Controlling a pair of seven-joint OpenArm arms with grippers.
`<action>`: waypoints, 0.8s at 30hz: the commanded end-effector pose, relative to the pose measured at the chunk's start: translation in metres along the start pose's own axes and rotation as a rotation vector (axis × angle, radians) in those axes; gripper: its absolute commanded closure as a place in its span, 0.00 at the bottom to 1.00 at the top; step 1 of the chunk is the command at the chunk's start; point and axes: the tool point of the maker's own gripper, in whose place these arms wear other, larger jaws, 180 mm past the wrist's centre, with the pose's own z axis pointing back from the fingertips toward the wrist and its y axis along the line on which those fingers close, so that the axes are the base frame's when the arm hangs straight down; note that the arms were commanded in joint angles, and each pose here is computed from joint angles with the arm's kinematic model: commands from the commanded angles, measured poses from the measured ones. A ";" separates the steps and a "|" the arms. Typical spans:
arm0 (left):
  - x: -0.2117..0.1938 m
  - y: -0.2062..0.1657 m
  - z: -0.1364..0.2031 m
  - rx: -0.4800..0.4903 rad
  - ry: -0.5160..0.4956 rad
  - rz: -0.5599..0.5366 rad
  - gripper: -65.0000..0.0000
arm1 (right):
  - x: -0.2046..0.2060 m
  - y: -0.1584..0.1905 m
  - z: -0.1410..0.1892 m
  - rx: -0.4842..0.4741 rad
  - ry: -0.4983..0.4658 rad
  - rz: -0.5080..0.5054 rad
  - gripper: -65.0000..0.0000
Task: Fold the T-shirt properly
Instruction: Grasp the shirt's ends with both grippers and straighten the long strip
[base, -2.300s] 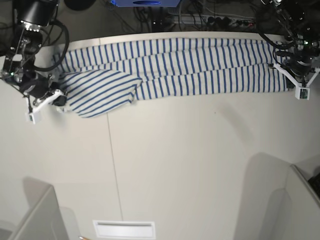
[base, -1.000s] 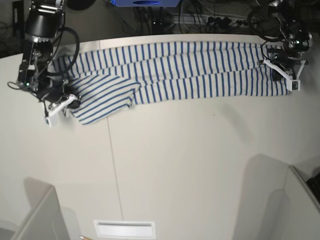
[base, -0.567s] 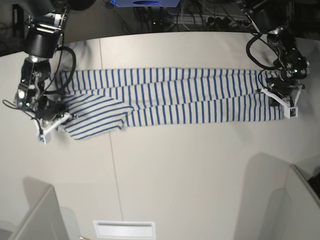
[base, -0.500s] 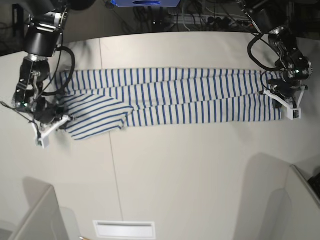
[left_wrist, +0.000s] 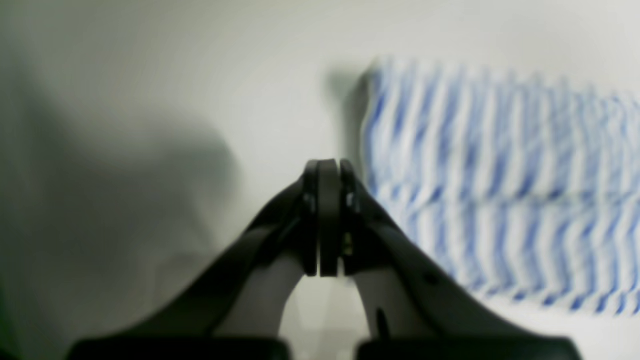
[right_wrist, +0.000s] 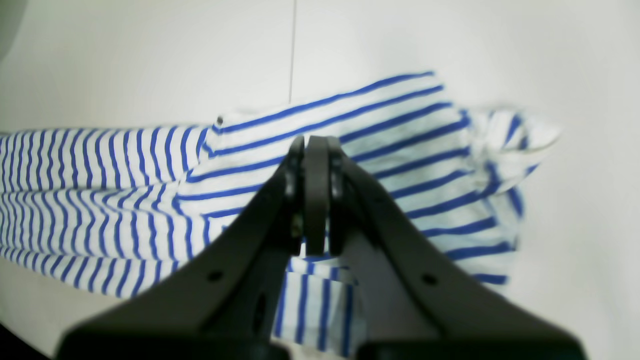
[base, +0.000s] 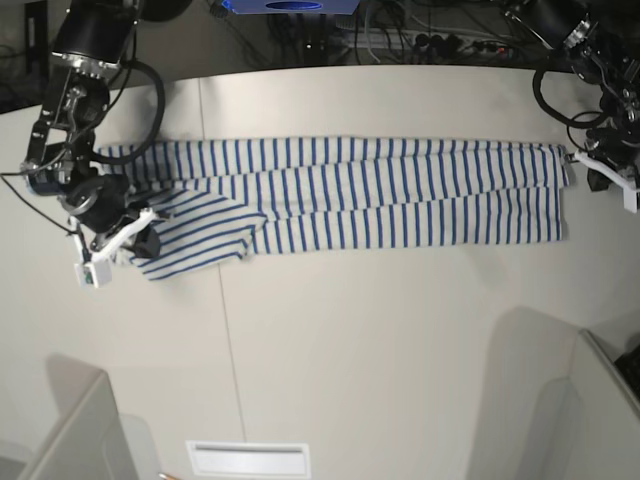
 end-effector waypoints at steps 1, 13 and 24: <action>0.013 -0.001 0.007 -0.021 -0.059 -0.010 1.00 | 0.012 0.000 0.004 0.003 -0.040 0.020 1.00; -0.003 -0.006 -0.004 -0.200 -0.096 0.198 0.08 | -0.015 0.017 -0.003 0.042 0.019 0.006 1.00; -0.020 -0.025 -0.046 -0.197 0.035 0.106 0.11 | -0.023 0.020 -0.002 0.050 0.031 0.003 1.00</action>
